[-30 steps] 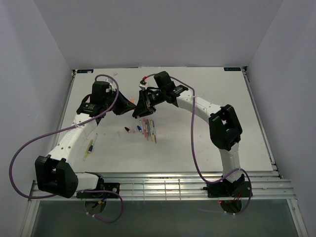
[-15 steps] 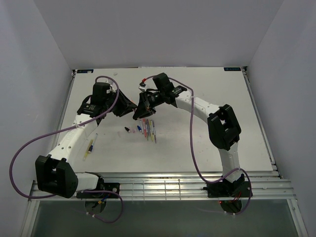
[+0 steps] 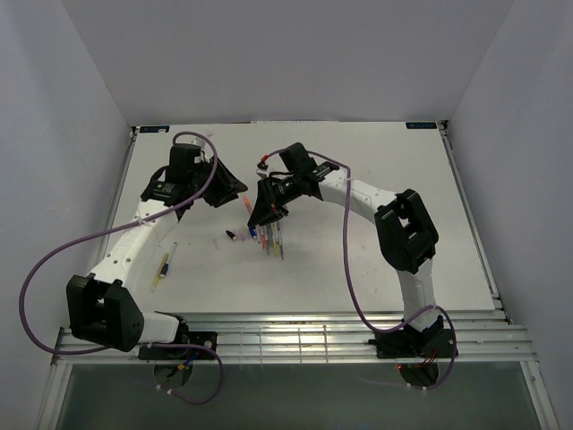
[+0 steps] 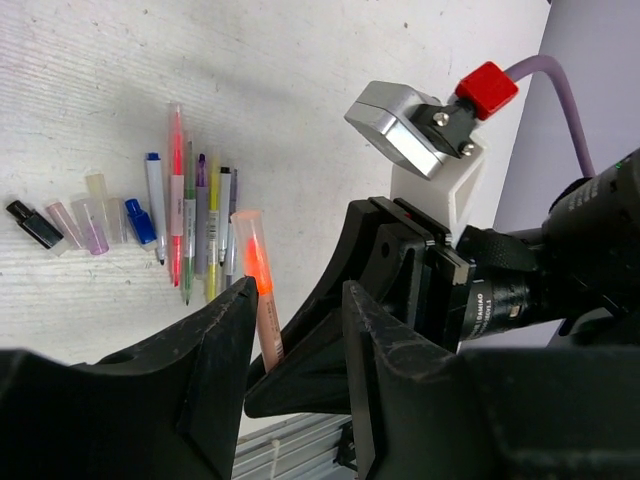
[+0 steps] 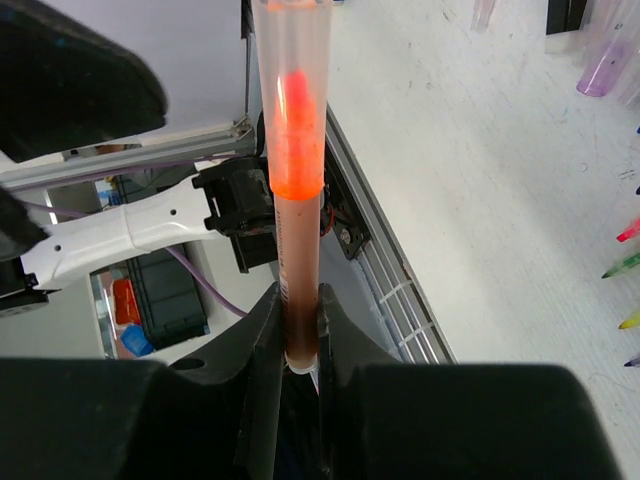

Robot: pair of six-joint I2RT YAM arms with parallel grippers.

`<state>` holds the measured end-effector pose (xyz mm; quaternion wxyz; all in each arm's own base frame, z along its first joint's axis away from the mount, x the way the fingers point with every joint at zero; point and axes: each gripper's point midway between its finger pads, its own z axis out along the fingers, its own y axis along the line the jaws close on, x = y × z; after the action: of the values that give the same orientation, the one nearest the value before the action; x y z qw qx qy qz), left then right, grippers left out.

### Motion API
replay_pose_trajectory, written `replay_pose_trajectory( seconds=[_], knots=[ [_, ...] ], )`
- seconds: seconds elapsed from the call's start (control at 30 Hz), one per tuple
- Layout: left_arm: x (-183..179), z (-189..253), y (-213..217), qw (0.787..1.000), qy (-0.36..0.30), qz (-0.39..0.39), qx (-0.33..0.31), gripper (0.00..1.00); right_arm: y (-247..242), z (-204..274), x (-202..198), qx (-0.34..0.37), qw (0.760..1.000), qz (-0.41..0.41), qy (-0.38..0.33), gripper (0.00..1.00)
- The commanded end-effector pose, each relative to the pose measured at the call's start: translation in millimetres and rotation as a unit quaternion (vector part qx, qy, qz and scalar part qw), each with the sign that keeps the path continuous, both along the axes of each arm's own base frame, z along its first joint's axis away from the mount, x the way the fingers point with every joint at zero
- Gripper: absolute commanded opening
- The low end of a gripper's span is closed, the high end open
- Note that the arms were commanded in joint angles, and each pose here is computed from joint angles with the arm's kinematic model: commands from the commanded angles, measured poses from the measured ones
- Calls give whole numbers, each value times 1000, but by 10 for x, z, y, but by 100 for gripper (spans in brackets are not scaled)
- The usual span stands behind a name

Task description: Open the pen caps

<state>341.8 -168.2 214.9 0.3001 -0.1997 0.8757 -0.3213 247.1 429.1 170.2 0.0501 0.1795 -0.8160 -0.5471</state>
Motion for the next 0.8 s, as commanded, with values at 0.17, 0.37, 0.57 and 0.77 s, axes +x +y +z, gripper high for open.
replay_pose_trajectory(
  seconds=[0.17, 0.37, 0.57, 0.77],
  knots=[
    [-39, -35, 2, 1000, 1, -5, 4, 49, 44, 485, -5, 52, 998, 11, -39, 8],
    [5, -90, -6, 1000, 9, -8, 10, 50, 58, 519, -17, 56, 998, 12, -39, 8],
    [100, -79, -22, 1000, 11, -9, 14, 50, 91, 574, -53, 64, 997, 18, -42, 8],
    [135, -78, -40, 1000, 12, -12, 14, 50, 122, 586, -81, 66, 997, 23, -39, 8]
  ],
)
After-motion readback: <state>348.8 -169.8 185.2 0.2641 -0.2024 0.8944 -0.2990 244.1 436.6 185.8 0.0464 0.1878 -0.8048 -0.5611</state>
